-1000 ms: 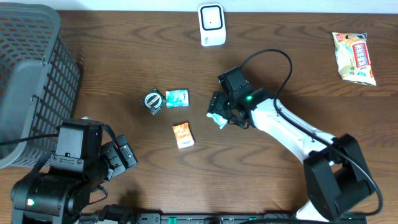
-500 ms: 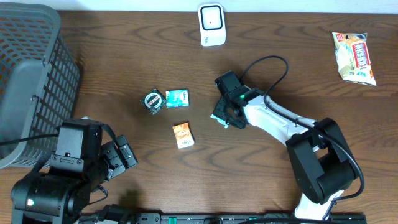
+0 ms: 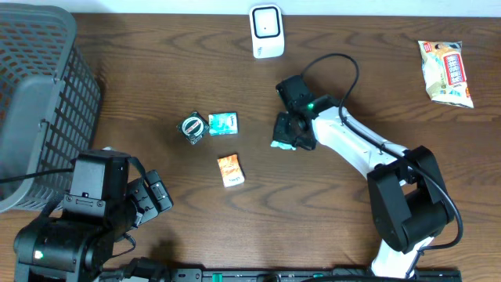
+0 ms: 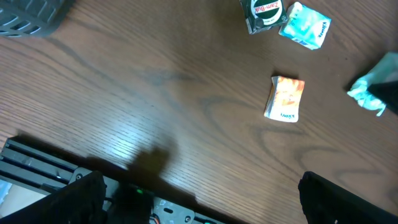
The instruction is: Scan the item barcode
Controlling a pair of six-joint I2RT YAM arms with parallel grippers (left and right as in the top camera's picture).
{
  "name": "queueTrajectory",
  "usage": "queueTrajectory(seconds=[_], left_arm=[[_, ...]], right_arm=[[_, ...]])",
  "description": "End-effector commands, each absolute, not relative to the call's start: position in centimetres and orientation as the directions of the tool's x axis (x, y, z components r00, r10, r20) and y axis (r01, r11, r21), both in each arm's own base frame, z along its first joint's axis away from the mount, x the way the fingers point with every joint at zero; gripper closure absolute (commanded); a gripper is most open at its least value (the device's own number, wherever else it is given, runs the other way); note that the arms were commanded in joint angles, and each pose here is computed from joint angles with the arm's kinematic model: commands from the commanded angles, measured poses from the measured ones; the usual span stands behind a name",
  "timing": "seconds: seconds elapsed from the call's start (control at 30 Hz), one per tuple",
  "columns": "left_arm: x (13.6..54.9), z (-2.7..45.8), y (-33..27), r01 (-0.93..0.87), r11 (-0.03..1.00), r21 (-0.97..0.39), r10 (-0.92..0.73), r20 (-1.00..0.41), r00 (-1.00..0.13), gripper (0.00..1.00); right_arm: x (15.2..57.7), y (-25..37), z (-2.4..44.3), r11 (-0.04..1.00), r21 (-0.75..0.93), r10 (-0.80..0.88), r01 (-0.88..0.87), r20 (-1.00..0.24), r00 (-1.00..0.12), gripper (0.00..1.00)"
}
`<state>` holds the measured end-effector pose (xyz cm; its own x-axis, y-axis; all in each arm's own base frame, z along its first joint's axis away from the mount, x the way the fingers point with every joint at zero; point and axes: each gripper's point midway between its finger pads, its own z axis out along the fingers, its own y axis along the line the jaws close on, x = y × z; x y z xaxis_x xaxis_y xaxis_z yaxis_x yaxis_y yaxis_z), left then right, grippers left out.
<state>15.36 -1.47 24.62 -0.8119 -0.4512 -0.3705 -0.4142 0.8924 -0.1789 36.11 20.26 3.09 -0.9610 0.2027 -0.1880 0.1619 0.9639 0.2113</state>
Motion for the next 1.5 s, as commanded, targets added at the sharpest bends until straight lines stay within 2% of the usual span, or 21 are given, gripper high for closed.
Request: queueTrajectory(seconds=[0.0,0.2,0.4,0.6,0.73,0.9,1.03,1.2,1.47], left_arm=[[15.3,24.6,-1.4,-0.419,0.891,-0.175,-0.454,-0.371,-0.81,0.03],[15.3,24.6,-1.4,-0.42,0.891,-0.175,-0.454,-0.371,-0.81,0.02],[15.3,24.6,-1.4,-0.42,0.891,-0.175,-0.454,-0.371,-0.81,0.03],[15.3,24.6,-1.4,-0.42,0.891,-0.175,-0.454,-0.371,-0.81,0.02],[15.3,24.6,-1.4,-0.419,0.891,-0.175,-0.454,-0.371,-0.81,0.02],[15.3,24.6,-1.4,-0.42,0.891,-0.175,-0.454,-0.371,-0.81,0.03],[15.3,24.6,-1.4,-0.42,0.891,-0.175,-0.454,-0.371,-0.81,0.02],[15.3,24.6,-1.4,-0.419,0.891,-0.175,-0.454,-0.371,-0.81,0.02],[15.3,24.6,-1.4,-0.42,0.891,-0.175,-0.454,-0.371,-0.81,0.02]], right_arm=[[36.6,20.6,3.4,0.978,0.2,0.103,0.06,-0.213,-0.972,0.99],[36.9,22.9,4.5,0.945,0.268,-0.113,-0.185,-0.262,-0.958,0.99],[39.9,25.0,8.8,0.884,0.297,-0.228,-0.361,-0.401,-0.887,0.99],[44.2,26.9,15.6,0.826,0.284,-0.247,-0.487,-0.595,-0.765,0.99],[47.3,27.2,18.9,0.817,0.278,-0.19,-0.505,-0.697,-0.691,0.99],[51.3,26.6,18.8,0.799,0.344,-0.114,-0.492,-0.718,-0.687,0.99],[54.6,26.9,18.1,0.732,0.426,-0.078,-0.531,-0.722,-0.687,0.99],[58.8,25.6,16.8,0.746,0.476,0.012,-0.465,-0.708,-0.706,0.99],[60.1,25.1,13.4,0.745,0.531,0.062,-0.404,-0.658,-0.751,0.99]])
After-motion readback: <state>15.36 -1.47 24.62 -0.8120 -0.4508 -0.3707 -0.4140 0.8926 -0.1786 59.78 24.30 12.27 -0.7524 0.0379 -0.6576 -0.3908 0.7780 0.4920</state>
